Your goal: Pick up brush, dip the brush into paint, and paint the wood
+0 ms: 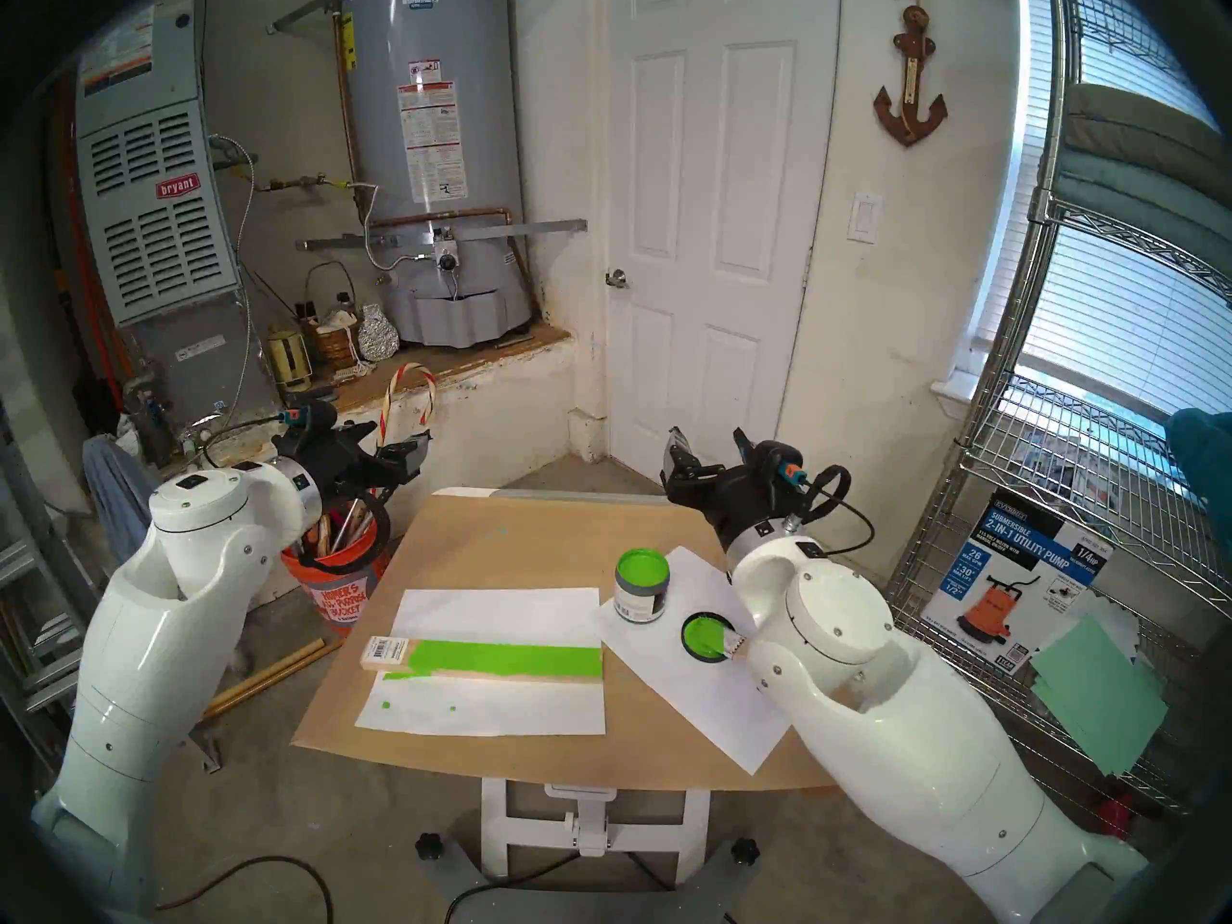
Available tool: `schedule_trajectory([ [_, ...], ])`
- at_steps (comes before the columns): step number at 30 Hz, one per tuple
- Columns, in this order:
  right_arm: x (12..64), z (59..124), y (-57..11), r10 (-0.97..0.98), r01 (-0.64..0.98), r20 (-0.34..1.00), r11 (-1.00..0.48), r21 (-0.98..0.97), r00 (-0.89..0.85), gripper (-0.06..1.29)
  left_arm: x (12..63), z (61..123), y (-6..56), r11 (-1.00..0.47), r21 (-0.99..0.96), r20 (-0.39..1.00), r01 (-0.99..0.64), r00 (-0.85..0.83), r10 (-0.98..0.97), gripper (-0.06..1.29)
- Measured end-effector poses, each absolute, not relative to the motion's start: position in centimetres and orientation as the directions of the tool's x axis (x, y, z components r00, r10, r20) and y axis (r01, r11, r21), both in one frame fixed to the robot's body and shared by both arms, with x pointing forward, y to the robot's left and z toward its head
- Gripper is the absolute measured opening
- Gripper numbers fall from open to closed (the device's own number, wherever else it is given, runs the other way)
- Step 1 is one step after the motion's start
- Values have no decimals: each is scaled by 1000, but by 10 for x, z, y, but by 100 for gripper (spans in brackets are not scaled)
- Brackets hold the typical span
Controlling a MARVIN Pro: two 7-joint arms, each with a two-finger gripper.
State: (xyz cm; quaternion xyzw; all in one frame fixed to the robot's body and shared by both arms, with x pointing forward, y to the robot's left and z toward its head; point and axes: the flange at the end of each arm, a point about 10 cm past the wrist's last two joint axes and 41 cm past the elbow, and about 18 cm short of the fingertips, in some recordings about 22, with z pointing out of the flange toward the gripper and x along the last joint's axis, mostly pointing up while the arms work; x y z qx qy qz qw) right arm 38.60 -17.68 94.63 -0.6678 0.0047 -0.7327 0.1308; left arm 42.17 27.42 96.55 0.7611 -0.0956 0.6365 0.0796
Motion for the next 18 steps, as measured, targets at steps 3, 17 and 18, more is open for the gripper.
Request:
schedule_trajectory([
  [3, 386, 947, -177, -200, 186, 977, -965, -184, -74, 119, 422, 966, 274, -969, 0, 984, -247, 171, -44, 125],
  [17, 386, 948, -176, -201, 194, 976, -964, -182, -80, 119, 422, 966, 274, -969, -1, 984, -247, 171, -44, 125],
  [18, 386, 948, -176, -201, 194, 976, -964, -182, -80, 119, 422, 966, 274, -969, -1, 984, -247, 171, -44, 125],
])
